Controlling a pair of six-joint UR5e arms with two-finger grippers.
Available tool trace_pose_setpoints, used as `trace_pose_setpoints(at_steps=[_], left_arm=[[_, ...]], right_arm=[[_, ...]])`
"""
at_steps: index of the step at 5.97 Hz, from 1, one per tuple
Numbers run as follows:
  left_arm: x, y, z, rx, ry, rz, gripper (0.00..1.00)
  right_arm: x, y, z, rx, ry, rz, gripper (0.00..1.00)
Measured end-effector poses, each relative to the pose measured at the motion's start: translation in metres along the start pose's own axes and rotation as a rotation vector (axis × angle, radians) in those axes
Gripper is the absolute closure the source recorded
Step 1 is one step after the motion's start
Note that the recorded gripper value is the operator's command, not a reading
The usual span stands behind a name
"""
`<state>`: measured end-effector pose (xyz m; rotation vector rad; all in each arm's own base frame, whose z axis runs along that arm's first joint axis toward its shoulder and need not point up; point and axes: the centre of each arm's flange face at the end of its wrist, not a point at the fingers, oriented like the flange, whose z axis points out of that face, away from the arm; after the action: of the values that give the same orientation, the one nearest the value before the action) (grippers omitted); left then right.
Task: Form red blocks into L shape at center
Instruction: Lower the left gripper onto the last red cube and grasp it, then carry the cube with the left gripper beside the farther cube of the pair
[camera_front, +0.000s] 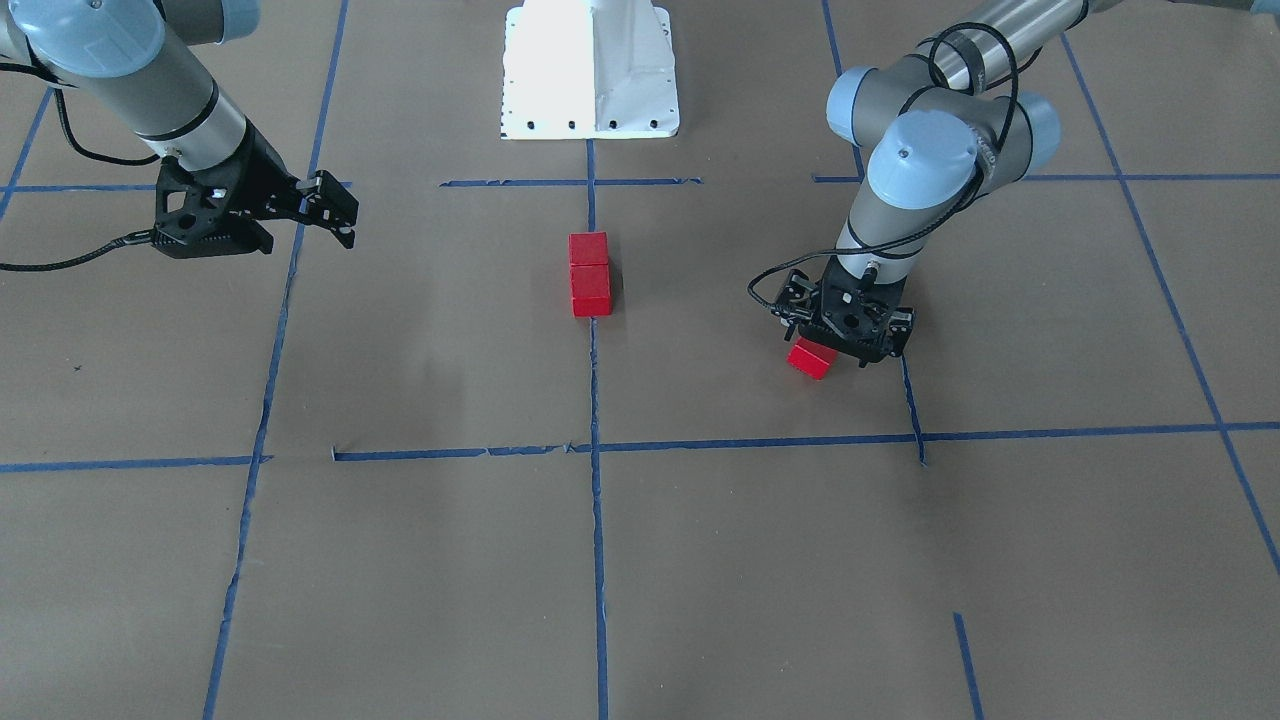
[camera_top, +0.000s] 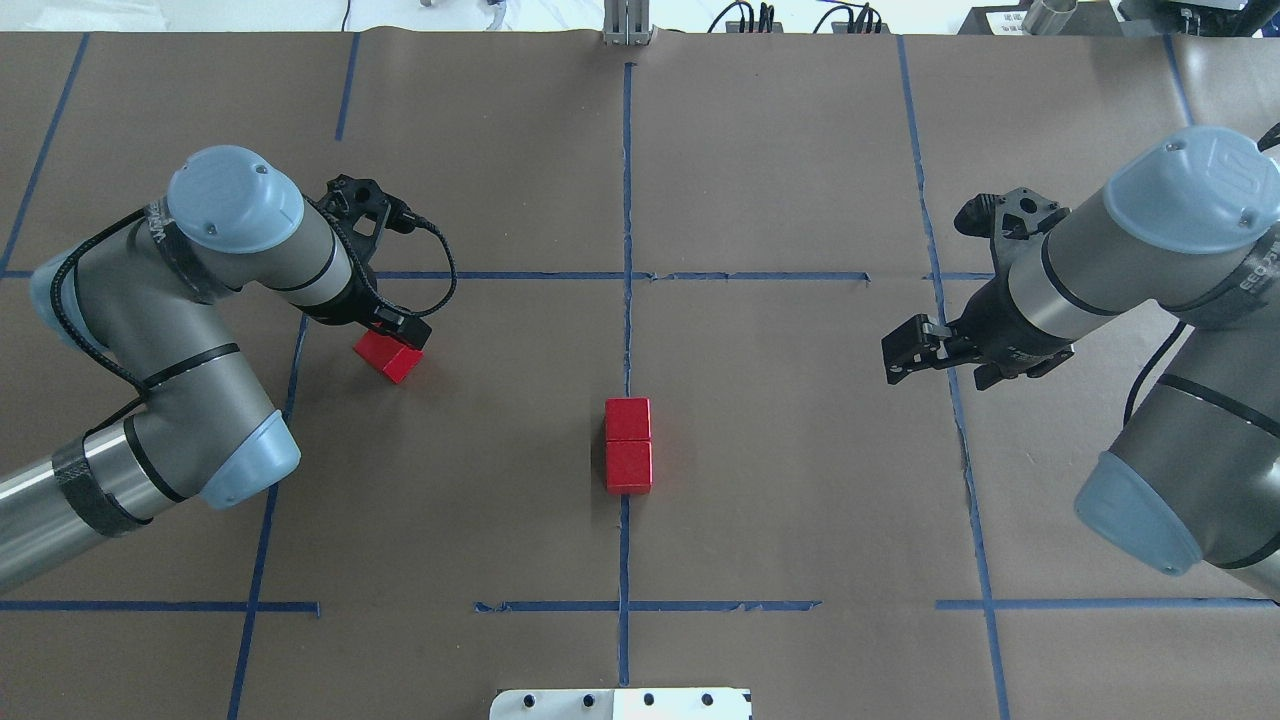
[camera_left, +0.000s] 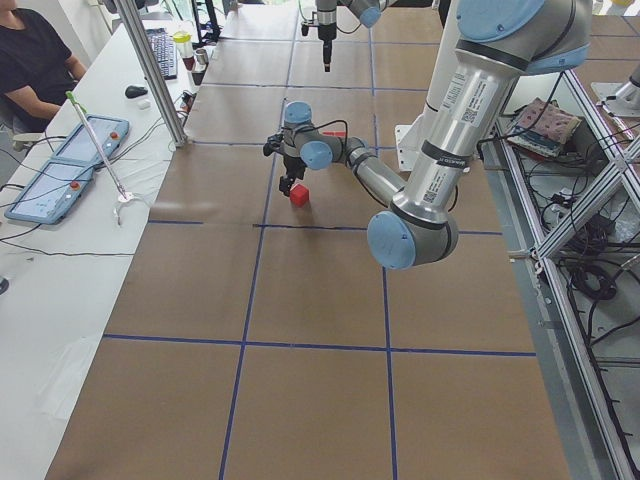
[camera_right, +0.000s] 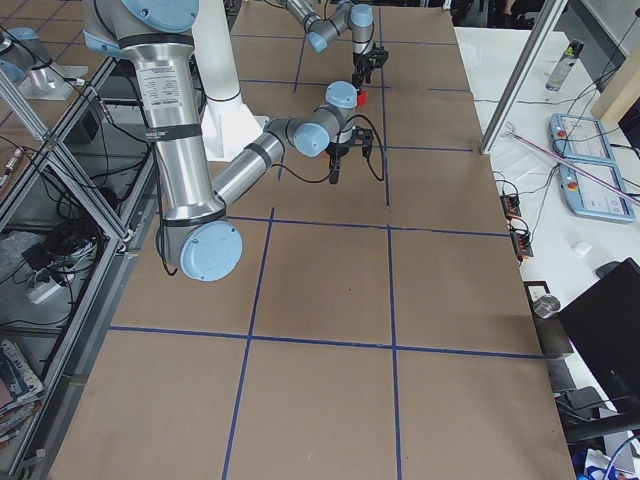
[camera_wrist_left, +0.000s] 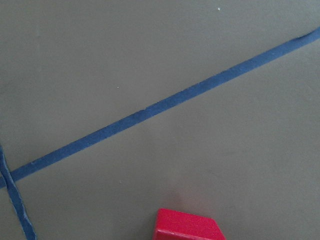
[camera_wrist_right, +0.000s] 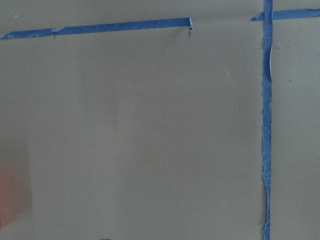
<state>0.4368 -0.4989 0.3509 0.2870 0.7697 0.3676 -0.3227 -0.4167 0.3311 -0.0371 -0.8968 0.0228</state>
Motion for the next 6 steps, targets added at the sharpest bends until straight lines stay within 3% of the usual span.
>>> trace_pose_setpoints(at_steps=[3,4,5,6], left_arm=[[0.005,0.006,0.015,-0.032,0.004,0.006,0.02],[0.010,0.009,0.020,-0.048,0.016,0.013,0.34],[0.012,0.010,0.025,-0.059,0.032,0.019,0.82],[0.015,0.009,0.028,-0.066,0.046,0.022,1.00]], right_arm=[[0.000,0.000,0.000,-0.001,-0.001,0.000,0.00],[-0.001,0.000,0.000,-0.001,-0.001,0.000,0.00],[-0.001,0.000,0.000,-0.001,-0.001,0.000,0.00],[-0.001,0.000,0.000,-0.001,-0.002,0.001,0.00]])
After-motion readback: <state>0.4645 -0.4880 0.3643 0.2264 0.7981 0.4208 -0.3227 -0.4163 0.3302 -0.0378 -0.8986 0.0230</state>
